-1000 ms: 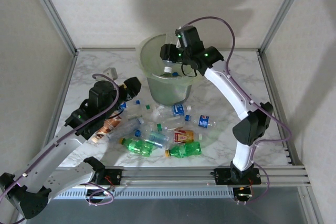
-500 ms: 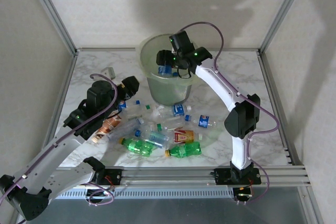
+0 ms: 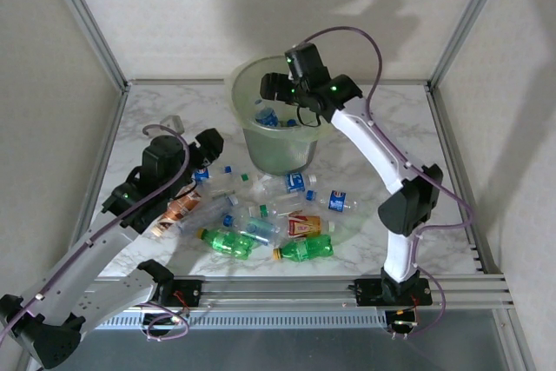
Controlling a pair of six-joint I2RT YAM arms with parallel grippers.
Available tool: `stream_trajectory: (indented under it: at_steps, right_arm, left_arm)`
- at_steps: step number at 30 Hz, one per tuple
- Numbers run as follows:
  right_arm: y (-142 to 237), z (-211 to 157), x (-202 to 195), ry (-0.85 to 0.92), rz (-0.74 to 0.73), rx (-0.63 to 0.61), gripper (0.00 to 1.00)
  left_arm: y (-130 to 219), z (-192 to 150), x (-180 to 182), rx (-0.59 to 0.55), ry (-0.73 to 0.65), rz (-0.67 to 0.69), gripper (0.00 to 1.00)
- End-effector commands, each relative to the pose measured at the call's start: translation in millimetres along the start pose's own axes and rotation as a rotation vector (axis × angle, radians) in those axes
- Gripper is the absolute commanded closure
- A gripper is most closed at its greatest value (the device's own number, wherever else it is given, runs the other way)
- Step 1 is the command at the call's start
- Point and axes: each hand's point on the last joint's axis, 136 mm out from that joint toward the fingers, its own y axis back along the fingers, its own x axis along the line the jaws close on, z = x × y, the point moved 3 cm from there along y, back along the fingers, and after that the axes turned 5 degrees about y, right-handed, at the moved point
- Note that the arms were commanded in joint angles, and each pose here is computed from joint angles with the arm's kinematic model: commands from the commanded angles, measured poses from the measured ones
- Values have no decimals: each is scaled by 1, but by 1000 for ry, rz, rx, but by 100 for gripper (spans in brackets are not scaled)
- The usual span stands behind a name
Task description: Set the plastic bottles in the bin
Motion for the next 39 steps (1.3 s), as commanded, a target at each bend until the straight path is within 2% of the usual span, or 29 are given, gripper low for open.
stream_trajectory:
  at_steps: [1,2,7,15,19,23,27,31,34,39]
  right_arm:
    - [58,22,7,8,15,-136,16]
    - [66,15,18,20,39,-137,16]
    - [97,-2,21,10,77,-171,14]
    - [111,-47,11,-31,107,-152,13]
    - [104,-70,-1,-50,88,-110,13]
    - [102,-84,-10,-65,71,-93,12]
    - [103,-91,-15,-77,65,-90,12]
    - [104,-97,-18,-90,64,-90,12]
    - [103,-100,-21,-99,63,-89,12]
    - [106,-103,-25,-111,59,-94,11]
  left_arm:
    - [7,3,36,-36,27,154,20]
    - [9,3,44,-39,35,180,20]
    - [17,-2,74,-28,66,260,19]
    - [6,-23,117,10,149,355,19]
    - [-10,-20,131,3,251,369,18]
    - [-37,-24,149,61,355,403,19]
    - [-59,-29,162,105,389,437,20]
    - [-70,-29,173,110,390,492,15]
    - [-79,-33,179,135,397,518,2]
    - [-92,-38,186,164,395,561,2]
